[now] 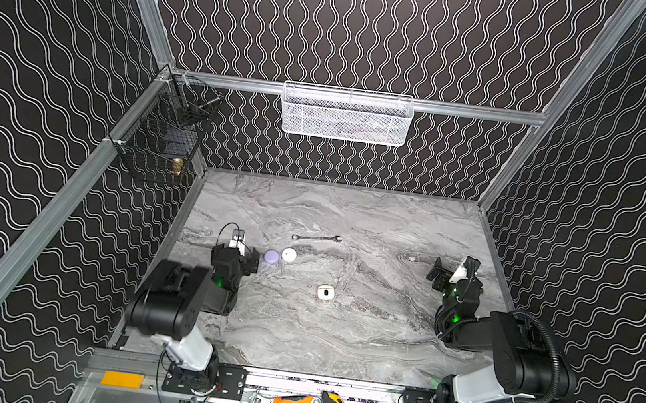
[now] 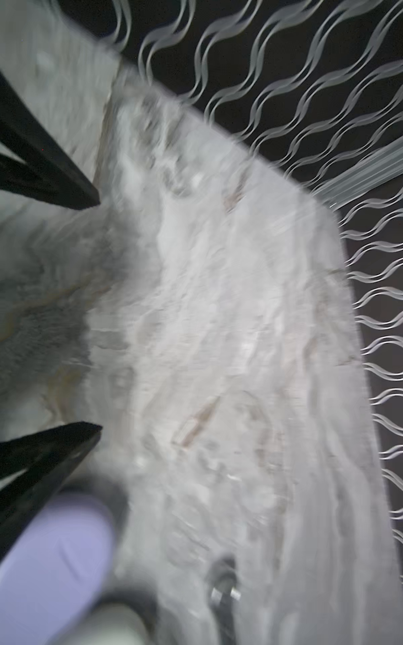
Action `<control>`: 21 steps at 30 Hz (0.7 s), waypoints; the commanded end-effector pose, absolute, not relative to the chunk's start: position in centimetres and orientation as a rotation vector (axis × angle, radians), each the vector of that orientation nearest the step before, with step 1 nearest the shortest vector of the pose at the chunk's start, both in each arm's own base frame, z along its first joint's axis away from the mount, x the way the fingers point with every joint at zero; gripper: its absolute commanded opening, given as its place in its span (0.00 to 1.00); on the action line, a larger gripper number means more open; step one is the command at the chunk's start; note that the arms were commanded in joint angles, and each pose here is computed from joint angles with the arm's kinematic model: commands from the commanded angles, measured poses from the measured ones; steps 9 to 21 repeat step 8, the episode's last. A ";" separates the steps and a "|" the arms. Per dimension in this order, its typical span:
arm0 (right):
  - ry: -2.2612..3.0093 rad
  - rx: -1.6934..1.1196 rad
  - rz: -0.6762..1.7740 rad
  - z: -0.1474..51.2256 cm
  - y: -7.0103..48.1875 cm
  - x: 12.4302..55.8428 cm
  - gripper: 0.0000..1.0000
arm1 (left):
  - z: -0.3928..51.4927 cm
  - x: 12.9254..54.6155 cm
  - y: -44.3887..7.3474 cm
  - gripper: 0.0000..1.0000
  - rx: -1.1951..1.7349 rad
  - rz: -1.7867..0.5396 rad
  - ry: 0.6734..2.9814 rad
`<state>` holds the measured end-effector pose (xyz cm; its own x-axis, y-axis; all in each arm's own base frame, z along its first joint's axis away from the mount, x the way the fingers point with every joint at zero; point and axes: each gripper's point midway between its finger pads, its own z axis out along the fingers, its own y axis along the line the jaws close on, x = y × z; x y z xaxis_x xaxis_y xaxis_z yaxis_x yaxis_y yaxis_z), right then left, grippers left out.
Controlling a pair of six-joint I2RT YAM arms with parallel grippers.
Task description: Insert the wireless bluetooth earbuds into the charging case
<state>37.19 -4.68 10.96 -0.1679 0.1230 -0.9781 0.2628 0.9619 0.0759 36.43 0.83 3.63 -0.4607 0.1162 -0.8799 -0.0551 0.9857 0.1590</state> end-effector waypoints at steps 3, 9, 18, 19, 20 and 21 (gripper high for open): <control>1.697 0.278 -0.129 12.2 -4.7 37.5 1.00 | 7.4 39.6 -0.6 0.99 0.076 0.094 1.916; 1.694 0.268 -0.127 12.2 -4.5 37.4 1.00 | 7.6 39.9 0.2 0.99 0.030 0.163 1.905; 1.694 0.268 -0.127 12.2 -4.5 37.4 1.00 | 7.6 39.9 0.2 0.99 0.030 0.163 1.905; 1.694 0.268 -0.127 12.2 -4.5 37.4 1.00 | 7.6 39.9 0.2 0.99 0.030 0.163 1.905; 1.694 0.268 -0.127 12.2 -4.5 37.4 1.00 | 7.6 39.9 0.2 0.99 0.030 0.163 1.905; 1.694 0.268 -0.127 12.2 -4.5 37.4 1.00 | 7.6 39.9 0.2 0.99 0.030 0.163 1.905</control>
